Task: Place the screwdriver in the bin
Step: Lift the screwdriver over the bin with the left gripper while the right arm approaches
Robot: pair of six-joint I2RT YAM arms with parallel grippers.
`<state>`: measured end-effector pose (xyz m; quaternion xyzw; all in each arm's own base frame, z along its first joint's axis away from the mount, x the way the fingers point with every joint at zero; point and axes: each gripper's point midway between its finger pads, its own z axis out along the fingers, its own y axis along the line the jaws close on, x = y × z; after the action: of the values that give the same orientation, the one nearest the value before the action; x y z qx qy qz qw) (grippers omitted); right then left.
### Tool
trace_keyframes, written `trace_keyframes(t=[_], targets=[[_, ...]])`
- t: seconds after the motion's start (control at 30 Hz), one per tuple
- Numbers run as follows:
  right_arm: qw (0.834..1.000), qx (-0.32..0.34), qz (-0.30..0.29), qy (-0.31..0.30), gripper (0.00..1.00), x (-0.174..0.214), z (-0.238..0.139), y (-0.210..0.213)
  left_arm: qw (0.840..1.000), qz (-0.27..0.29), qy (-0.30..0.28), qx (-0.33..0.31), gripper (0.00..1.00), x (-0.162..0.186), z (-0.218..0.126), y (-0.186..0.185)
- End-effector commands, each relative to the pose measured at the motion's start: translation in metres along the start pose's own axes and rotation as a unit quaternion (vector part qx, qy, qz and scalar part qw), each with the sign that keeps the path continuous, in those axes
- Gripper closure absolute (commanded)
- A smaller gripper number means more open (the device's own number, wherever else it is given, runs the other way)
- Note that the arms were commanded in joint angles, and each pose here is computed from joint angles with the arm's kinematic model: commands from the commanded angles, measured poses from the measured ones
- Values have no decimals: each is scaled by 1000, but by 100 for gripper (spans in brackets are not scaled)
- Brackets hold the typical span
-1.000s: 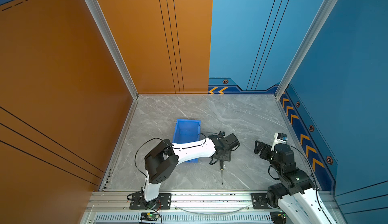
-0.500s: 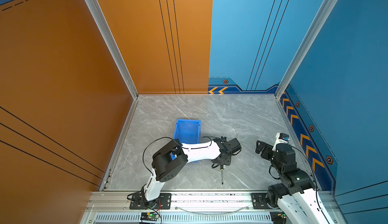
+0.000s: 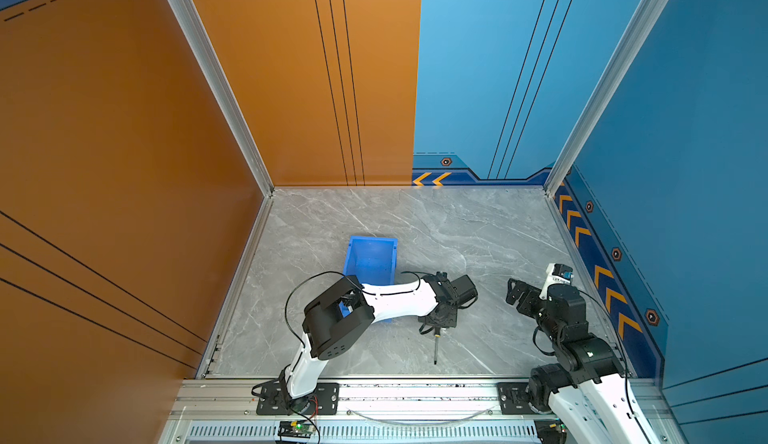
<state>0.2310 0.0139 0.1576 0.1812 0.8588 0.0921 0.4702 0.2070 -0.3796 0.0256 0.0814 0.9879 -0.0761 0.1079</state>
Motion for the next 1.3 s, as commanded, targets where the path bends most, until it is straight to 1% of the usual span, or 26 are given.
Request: trace_keyframes(t=[0.0,0.17,0.33,0.43,0.67,0.77,0.83,0.93,1.0,1.03,1.13,1.27], targets=[[1000,-2,-8,8,0,5,1,-1,1000,0,-3,-6,86,0,-7,8],[1000,-1,-7,10,0,6,2,-2,999,7,-31,17,91,-18,-34,4],[1000,-7,-5,14,0,7,3,1,996,17,-79,39,97,-40,-77,4],[1000,-22,0,17,0,7,4,7,994,26,-100,35,98,-51,-102,12],[997,-69,-11,18,0,-1,7,35,988,45,-147,23,97,-79,-156,52],[995,-94,-31,15,0,-7,7,54,987,44,-156,21,97,-88,-174,75],[991,-123,-49,6,0,-13,4,73,986,38,-164,21,97,-93,-185,90],[978,-189,-82,-10,0,-19,-4,110,984,26,-175,18,97,-100,-199,114],[965,-239,-109,-15,0,-21,-13,138,983,13,-180,15,97,-104,-205,133],[955,-267,-126,-15,0,-20,-19,154,983,5,-181,13,97,-104,-206,142],[929,-319,-187,-11,0,-13,-33,191,984,-14,-180,4,97,-105,-206,169],[891,-362,-273,-8,0,6,-51,234,983,-25,-179,-9,97,-105,-205,195]])
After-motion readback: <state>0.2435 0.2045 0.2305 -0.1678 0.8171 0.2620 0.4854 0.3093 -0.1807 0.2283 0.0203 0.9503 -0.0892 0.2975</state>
